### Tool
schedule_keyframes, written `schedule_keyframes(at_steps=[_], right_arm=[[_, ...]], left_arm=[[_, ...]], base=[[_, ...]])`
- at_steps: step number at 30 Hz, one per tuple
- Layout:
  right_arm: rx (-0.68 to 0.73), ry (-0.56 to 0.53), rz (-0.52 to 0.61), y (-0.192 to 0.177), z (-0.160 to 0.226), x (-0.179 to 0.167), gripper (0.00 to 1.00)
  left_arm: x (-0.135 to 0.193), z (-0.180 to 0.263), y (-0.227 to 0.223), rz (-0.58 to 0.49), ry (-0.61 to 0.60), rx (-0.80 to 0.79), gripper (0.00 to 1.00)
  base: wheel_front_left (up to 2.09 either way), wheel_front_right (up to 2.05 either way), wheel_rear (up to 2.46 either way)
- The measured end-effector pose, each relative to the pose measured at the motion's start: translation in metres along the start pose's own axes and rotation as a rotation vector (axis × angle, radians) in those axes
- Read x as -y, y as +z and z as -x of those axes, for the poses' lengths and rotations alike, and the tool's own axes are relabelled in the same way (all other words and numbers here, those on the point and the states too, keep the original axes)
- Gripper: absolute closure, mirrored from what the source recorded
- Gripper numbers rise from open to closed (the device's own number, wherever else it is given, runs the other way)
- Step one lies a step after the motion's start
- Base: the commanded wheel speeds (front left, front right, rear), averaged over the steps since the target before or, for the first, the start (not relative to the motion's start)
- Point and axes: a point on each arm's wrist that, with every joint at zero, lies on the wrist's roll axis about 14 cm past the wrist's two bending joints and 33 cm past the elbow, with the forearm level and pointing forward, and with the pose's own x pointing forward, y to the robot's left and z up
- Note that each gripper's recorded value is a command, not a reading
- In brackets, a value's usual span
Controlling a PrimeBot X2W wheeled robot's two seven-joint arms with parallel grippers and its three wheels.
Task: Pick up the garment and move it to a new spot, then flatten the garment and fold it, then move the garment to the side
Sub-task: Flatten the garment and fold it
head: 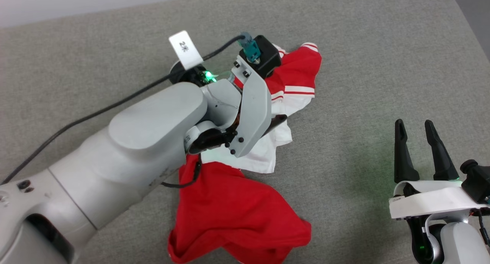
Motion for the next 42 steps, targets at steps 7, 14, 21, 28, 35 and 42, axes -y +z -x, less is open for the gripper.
schedule_keyframes(at_steps=[7, 14, 21, 28, 35, 42], right_arm=[[-0.005, -0.005, -0.005, -0.001, 0.002, 0.001, 0.0], [-0.008, -0.01, -0.001, -0.002, 0.0, 0.003, 0.0], [-0.008, -0.003, -0.006, -0.003, -0.002, 0.0, 0.0], [-0.003, 0.02, -0.009, -0.003, -0.006, -0.008, 0.0], [-0.012, 0.057, -0.016, -0.009, -0.011, -0.021, 0.0], [-0.033, 0.107, -0.001, -0.019, -0.019, -0.038, 0.0]], left_arm=[[-0.016, -0.013, -0.008, -0.036, 0.064, -0.023, 0.0], [-0.022, -0.02, -0.017, -0.06, 0.087, -0.053, 0.11], [-0.023, -0.014, -0.018, -0.01, 0.076, -0.041, 1.0], [-0.038, 0.008, -0.009, 0.094, 0.103, 0.018, 1.0], [-0.121, 0.08, -0.017, 0.265, 0.32, 0.071, 1.0], [-0.169, 0.134, -0.07, 0.345, 0.479, -0.002, 1.0]], base=[[0.0, 0.0, 0.0], [0.0, 0.0, 0.0], [0.0, 0.0, 0.0], [0.0, 0.0, 0.0], [0.0, 0.0, 0.0], [0.0, 0.0, 0.0]])
